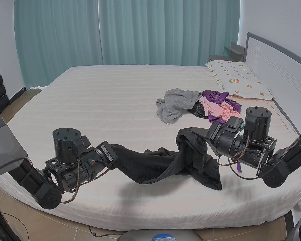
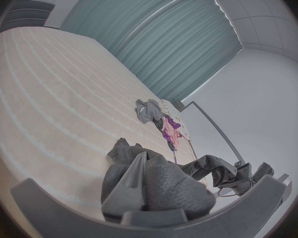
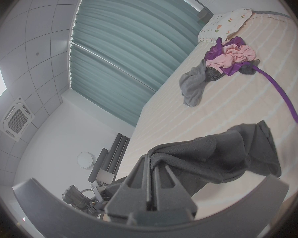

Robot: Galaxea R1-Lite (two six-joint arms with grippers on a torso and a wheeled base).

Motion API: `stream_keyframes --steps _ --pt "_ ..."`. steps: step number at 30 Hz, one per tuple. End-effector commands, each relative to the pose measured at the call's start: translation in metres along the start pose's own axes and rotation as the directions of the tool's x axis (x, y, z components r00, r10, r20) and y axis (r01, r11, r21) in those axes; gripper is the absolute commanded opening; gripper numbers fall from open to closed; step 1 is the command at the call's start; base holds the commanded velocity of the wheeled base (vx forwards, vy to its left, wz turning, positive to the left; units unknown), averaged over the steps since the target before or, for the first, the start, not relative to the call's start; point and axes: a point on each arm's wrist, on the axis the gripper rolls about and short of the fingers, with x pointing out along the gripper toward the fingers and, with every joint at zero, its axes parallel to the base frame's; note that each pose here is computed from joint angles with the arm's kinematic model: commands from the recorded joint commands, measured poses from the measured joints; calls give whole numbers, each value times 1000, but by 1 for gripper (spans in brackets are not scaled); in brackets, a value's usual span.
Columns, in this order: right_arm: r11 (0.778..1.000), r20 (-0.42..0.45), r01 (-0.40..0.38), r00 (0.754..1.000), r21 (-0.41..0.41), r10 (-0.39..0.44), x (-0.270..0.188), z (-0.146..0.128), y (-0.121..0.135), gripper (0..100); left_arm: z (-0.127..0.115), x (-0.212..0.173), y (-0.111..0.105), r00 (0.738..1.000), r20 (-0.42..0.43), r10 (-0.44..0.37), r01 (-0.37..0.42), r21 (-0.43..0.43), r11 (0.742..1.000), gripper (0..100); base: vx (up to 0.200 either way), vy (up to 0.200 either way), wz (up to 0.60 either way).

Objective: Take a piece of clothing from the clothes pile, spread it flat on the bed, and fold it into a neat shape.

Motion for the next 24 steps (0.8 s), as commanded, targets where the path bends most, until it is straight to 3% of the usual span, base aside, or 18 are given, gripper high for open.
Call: stream_keyframes --steps 1,24 --pt "1000 22 -20 1000 -4 20 -3 3 5 0 2 -1 0 1000 9 -2 2 -2 1000 0 0 200 0" --pt "999 39 -38 999 -5 38 -4 6 8 0 14 -8 -1 999 53 -10 11 -7 1000 0 0 200 0"
